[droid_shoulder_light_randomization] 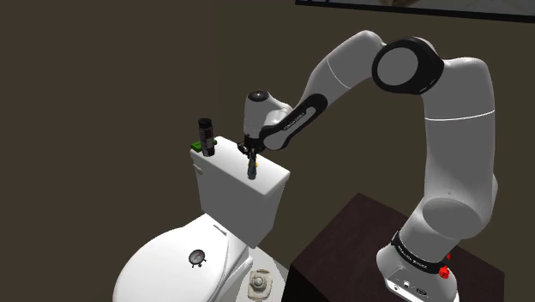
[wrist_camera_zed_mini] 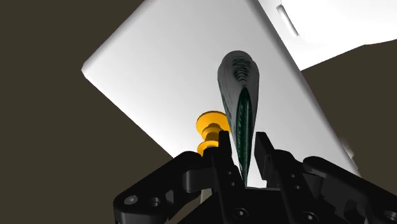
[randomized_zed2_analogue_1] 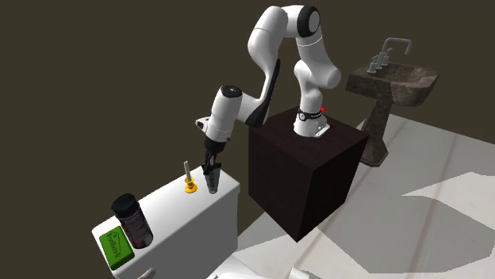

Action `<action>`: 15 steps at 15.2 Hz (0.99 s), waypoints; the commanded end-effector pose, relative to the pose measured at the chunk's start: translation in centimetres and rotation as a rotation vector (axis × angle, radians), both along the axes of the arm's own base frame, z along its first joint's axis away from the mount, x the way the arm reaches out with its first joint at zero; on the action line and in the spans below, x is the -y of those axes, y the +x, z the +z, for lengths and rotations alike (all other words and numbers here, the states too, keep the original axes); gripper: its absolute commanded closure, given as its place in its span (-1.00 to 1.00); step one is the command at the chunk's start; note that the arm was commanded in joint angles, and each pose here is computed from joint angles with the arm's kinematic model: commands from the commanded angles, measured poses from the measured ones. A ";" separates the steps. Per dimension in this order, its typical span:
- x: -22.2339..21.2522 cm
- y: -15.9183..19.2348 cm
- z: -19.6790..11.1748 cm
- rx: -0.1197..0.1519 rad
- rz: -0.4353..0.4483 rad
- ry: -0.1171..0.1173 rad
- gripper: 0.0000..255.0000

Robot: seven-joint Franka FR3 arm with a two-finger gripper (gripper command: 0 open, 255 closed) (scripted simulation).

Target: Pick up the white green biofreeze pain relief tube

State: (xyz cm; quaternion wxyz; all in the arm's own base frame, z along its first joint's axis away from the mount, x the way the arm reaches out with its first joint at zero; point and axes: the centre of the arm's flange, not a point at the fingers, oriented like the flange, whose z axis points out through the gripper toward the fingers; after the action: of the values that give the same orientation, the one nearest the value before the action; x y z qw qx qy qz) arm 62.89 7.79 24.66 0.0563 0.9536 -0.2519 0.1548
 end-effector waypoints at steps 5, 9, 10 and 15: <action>0.0 0.0 2.9 -0.001 0.000 0.000 1.00; 0.0 0.0 5.0 -0.001 0.000 0.000 1.00; 0.0 0.0 5.5 -0.001 0.000 0.000 1.00; 0.0 0.0 7.7 -0.001 0.000 0.000 1.00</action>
State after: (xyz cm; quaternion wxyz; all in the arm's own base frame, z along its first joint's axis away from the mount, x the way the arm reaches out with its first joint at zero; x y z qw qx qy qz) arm 62.93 7.74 32.04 0.0564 0.9536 -0.2519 0.1546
